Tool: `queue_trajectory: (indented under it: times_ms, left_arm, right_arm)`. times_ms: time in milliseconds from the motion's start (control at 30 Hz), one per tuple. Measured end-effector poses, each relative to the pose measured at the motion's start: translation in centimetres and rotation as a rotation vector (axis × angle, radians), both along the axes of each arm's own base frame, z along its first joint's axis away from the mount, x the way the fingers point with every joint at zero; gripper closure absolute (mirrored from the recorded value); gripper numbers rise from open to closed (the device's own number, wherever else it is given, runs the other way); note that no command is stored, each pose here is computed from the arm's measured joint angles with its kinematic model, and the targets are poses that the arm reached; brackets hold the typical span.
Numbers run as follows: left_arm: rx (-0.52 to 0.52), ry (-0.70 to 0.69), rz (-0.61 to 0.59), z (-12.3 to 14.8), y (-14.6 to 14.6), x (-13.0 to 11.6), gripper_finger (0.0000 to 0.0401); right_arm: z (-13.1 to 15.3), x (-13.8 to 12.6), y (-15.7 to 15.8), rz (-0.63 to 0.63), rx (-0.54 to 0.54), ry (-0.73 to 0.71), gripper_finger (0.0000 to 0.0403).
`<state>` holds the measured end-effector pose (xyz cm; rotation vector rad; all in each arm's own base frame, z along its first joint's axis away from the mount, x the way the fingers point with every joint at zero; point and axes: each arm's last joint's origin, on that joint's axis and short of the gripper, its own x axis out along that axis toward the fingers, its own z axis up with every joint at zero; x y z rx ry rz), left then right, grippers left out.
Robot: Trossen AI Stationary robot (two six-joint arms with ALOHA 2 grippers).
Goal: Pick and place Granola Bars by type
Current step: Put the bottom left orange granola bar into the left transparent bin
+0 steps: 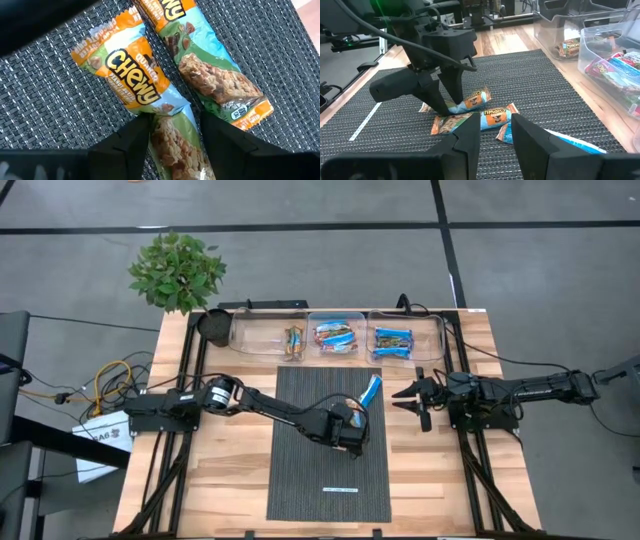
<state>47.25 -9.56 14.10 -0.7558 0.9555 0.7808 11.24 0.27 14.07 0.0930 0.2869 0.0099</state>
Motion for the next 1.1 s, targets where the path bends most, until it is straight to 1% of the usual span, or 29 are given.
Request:
queue_trajectory:
  times_ms: [100,367,467,633,733,900,1100]
  left_arm:
    - [0.005,0.005,-0.012,0.0,0.0,0.0,0.0244]
    - [0.018,0.008,-0.019,0.0,0.0,0.0,0.0328]
    - [0.021,0.007,-0.024,0.0,0.0,0.0,0.0347]
    - [0.038,0.005,-0.052,0.3,0.0,0.3,0.0353]
    - [0.069,-0.017,-0.073,1.2,-0.1,0.7,0.0352]
    - [0.148,-0.040,-0.102,4.0,-0.2,1.2,0.0357]
    - [0.239,-0.042,-0.109,7.8,-0.1,1.3,0.0358]
  right_arm:
    - [0.0,0.0,0.0,0.000,0.000,0.000,0.0301]
    - [0.0,0.0,0.0,0.000,0.000,0.000,0.0301]
    - [0.0,0.0,0.0,0.000,0.000,0.000,0.0301]
    - [0.0,0.0,0.0,0.000,0.000,0.000,0.0301]
    - [0.0,0.0,0.0,0.000,0.000,0.000,0.0301]
    - [0.0,0.0,0.0,0.000,0.000,0.000,0.0301]
    - [0.0,0.0,0.0,0.000,0.000,0.000,0.0301]
